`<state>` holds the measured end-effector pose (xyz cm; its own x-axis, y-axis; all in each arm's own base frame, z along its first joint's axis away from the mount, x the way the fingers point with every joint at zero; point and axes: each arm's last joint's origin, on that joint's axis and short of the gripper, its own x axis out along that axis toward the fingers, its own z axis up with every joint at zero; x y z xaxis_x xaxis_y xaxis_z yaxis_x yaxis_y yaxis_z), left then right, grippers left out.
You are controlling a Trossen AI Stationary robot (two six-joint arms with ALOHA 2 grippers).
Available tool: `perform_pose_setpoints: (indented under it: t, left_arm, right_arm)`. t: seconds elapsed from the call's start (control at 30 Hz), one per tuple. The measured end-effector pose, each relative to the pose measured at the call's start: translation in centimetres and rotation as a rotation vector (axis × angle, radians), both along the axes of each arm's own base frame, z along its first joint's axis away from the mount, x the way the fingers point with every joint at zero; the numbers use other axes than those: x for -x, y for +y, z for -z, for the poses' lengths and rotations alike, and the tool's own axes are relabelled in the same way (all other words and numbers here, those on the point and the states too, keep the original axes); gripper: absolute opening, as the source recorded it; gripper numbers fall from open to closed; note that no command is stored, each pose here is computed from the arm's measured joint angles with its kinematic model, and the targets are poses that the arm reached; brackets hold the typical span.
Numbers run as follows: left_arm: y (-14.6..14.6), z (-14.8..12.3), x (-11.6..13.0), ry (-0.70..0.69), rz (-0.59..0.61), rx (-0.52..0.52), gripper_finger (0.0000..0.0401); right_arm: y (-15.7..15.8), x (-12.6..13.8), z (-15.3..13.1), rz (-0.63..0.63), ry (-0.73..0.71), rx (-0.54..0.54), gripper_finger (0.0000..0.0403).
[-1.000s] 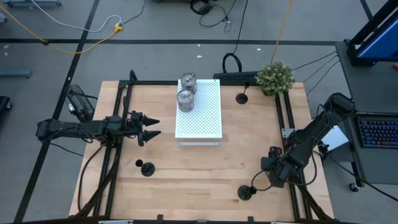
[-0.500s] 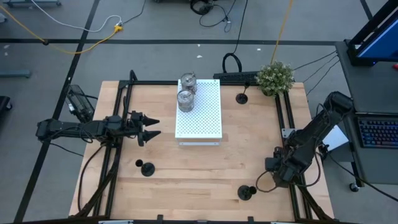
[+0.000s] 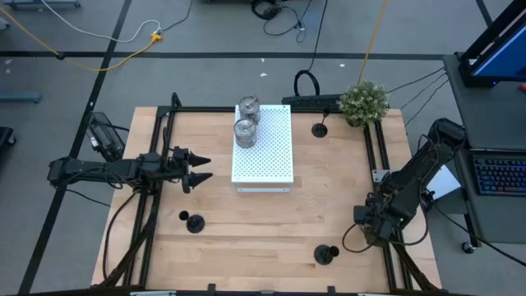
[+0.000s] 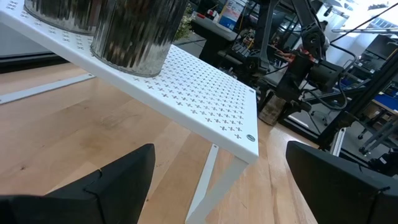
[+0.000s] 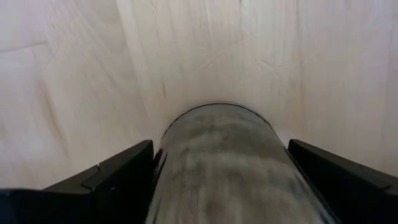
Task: Pick & Place candle stick holders
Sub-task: Put the silver scented candle on the shelf
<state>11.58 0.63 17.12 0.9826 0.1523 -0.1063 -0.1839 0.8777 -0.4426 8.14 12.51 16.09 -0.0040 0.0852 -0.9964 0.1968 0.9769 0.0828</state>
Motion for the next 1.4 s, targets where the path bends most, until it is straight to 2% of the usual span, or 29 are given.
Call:
perform_pose_setpoints:
  t: [0.87, 1.4]
  left_arm:
    - [0.0, 0.0, 0.0, 0.0, 0.0, 0.0, 0.0365]
    - [0.0, 0.0, 0.0, 0.0, 0.0, 0.0, 0.0365]
  right_arm:
    - [-0.3, 0.8, 0.8, -0.017, 0.059, 0.003, 0.0358]
    - [0.0, 1.4, 0.8, 0.047, 0.073, 0.016, 0.0358]
